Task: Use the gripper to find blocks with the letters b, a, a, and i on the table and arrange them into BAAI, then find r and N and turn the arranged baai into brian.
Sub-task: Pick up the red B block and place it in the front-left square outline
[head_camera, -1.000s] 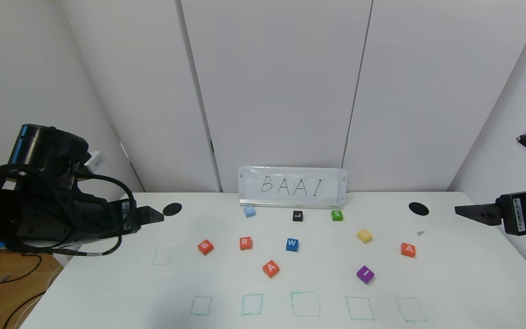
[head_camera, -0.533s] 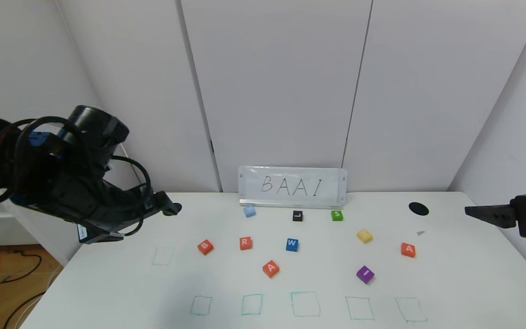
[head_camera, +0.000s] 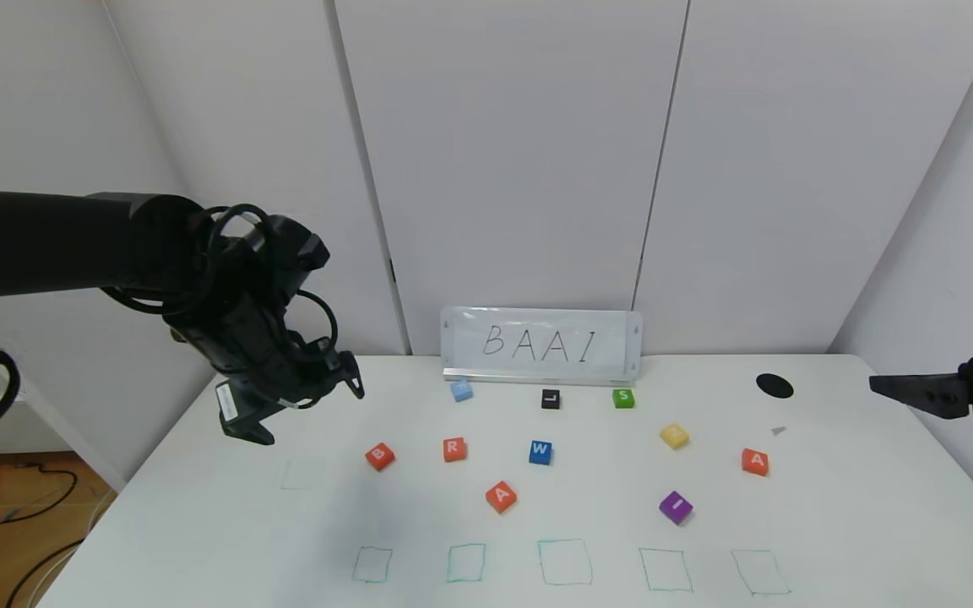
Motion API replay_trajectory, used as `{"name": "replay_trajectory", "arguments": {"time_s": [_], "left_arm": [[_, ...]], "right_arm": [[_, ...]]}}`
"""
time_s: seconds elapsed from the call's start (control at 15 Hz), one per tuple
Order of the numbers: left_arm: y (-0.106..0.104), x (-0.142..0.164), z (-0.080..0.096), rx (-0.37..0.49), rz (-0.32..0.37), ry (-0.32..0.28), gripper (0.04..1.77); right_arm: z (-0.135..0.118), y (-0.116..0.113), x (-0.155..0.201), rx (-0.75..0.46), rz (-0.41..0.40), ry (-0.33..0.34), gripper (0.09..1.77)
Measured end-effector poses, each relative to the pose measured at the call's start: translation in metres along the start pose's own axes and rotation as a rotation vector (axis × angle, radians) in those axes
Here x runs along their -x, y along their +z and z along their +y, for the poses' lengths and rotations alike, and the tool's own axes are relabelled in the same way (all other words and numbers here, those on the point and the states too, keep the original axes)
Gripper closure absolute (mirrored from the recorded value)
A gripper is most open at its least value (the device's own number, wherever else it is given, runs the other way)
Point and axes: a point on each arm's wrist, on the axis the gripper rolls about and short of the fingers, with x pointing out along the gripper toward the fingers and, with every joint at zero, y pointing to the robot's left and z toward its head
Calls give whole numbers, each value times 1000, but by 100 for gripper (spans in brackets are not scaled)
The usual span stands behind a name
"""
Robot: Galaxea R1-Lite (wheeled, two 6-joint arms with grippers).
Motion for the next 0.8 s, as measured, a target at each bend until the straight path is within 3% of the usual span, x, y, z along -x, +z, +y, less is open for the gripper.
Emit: {"name": "replay_trajectory", "arguments": {"time_s": [0.47, 0.8], "left_arm": [[-2, -60, -27, 50, 44, 59, 9], [-6, -93, -28, 94, 62, 89, 9]], "right_arm": [[0, 0, 1, 3, -4, -2, 15], [0, 0, 1, 6, -6, -2, 15]]}}
